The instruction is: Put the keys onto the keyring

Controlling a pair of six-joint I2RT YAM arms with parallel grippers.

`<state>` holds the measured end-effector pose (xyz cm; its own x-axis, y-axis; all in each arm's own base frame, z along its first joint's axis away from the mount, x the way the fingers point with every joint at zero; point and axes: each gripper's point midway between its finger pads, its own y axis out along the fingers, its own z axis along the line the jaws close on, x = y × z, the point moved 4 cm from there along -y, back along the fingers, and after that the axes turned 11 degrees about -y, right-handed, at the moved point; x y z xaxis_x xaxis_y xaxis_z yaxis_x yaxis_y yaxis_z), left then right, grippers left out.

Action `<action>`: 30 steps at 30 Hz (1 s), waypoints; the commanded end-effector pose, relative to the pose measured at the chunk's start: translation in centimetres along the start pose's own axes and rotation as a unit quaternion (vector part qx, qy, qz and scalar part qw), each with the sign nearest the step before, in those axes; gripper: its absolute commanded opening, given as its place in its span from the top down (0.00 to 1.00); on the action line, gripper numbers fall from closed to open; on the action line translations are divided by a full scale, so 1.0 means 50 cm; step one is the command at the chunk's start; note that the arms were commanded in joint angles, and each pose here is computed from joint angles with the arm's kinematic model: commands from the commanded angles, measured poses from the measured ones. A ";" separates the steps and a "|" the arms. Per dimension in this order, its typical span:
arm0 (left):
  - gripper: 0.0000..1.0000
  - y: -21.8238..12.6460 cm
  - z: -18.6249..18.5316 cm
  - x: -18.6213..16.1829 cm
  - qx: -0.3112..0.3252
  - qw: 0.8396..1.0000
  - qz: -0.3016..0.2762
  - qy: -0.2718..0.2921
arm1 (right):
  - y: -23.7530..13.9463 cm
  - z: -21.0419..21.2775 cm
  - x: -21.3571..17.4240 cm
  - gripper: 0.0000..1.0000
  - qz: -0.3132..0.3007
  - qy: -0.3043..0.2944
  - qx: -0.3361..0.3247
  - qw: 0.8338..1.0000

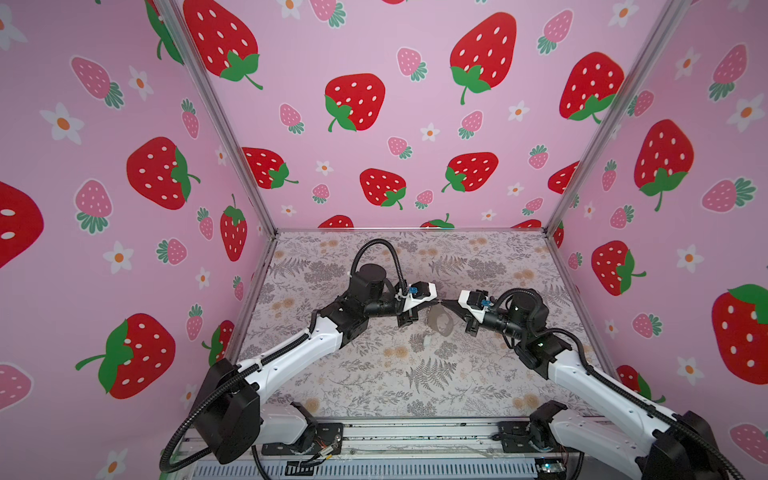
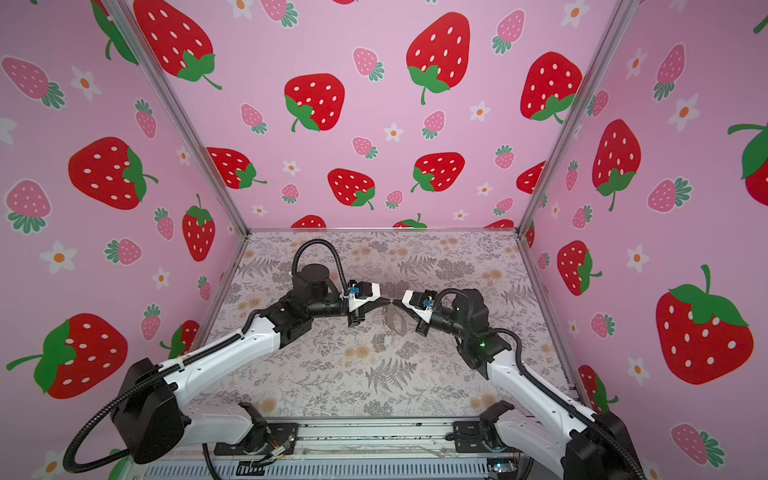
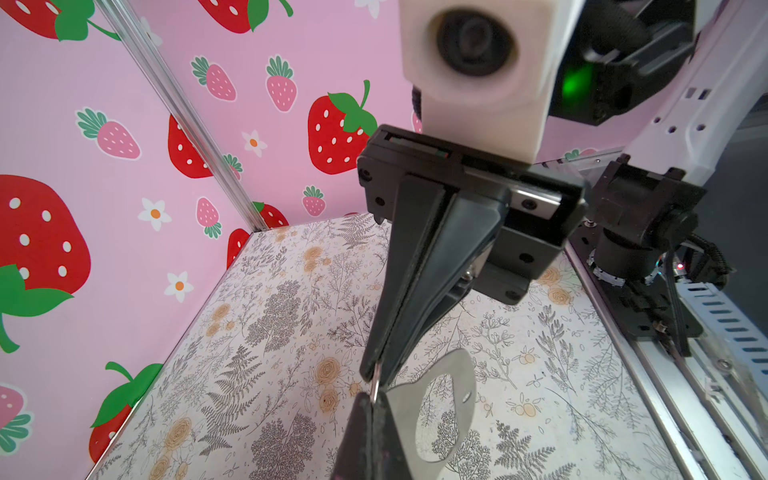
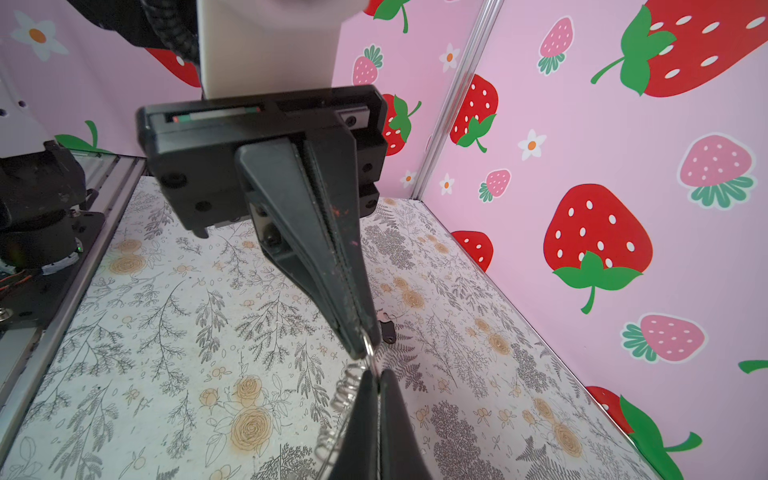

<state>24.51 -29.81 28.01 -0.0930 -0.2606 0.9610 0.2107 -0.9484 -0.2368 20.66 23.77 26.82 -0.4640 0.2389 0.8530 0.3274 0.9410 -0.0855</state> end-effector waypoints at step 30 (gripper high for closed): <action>0.64 -0.013 0.012 0.053 0.054 0.998 -0.002 0.016 | -0.043 -0.017 0.048 1.00 -0.057 -0.180 -0.094 0.977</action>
<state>24.47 -29.29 28.26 -0.0592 -0.2986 0.9525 0.3071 -0.9134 -0.2672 20.12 21.87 28.64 -0.7205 0.2867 0.6314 0.4313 0.8983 0.0842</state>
